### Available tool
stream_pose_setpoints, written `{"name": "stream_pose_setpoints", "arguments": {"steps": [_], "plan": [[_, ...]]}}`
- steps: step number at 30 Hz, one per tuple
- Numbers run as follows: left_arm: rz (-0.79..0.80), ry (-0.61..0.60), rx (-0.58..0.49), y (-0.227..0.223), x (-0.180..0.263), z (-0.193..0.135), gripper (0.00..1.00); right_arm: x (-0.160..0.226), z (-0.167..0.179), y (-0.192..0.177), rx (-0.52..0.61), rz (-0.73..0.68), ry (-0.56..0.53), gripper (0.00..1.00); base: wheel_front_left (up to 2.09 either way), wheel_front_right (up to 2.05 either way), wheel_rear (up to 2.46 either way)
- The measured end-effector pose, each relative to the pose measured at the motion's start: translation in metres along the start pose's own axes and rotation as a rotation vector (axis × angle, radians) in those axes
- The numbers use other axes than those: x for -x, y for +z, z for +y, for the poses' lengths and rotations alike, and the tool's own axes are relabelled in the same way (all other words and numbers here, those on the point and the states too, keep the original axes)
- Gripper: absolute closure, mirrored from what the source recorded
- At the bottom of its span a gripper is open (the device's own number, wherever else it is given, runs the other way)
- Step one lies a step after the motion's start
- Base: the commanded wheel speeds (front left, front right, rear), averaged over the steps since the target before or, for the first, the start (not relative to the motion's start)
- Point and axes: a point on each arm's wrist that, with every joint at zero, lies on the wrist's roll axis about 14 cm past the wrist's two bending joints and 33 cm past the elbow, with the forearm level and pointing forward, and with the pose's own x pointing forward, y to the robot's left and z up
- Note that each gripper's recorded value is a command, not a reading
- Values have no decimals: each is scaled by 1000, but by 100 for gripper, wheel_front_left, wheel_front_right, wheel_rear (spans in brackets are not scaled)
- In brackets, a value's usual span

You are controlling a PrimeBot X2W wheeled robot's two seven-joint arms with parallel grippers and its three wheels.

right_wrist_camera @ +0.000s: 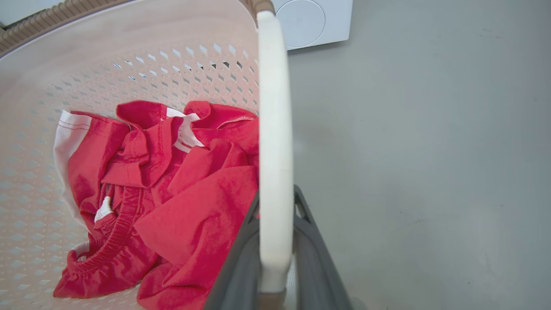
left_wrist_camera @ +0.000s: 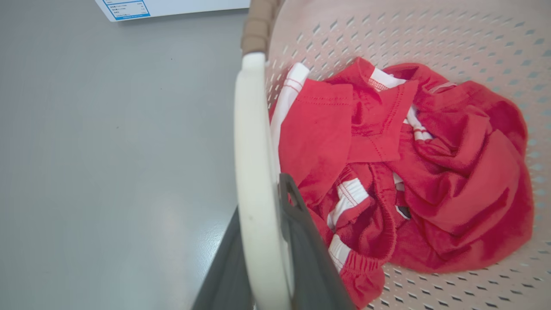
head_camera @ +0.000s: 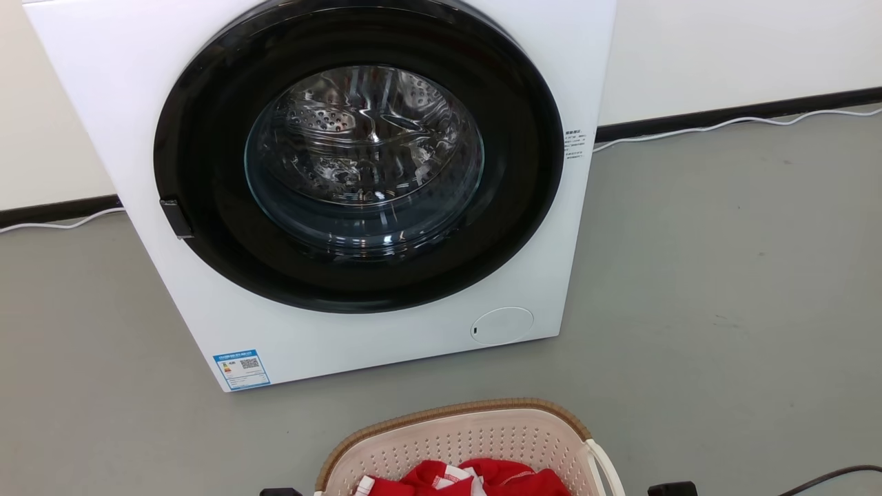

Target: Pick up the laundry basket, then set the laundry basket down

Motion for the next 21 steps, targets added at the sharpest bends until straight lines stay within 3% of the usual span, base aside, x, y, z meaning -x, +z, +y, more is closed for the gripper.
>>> {"name": "stream_pose_setpoints", "arguments": {"steps": [21], "plan": [[-11,2,3,0,-3,-1,100,-3,2,-6,-10,24,11,100,0,0,0]]}}
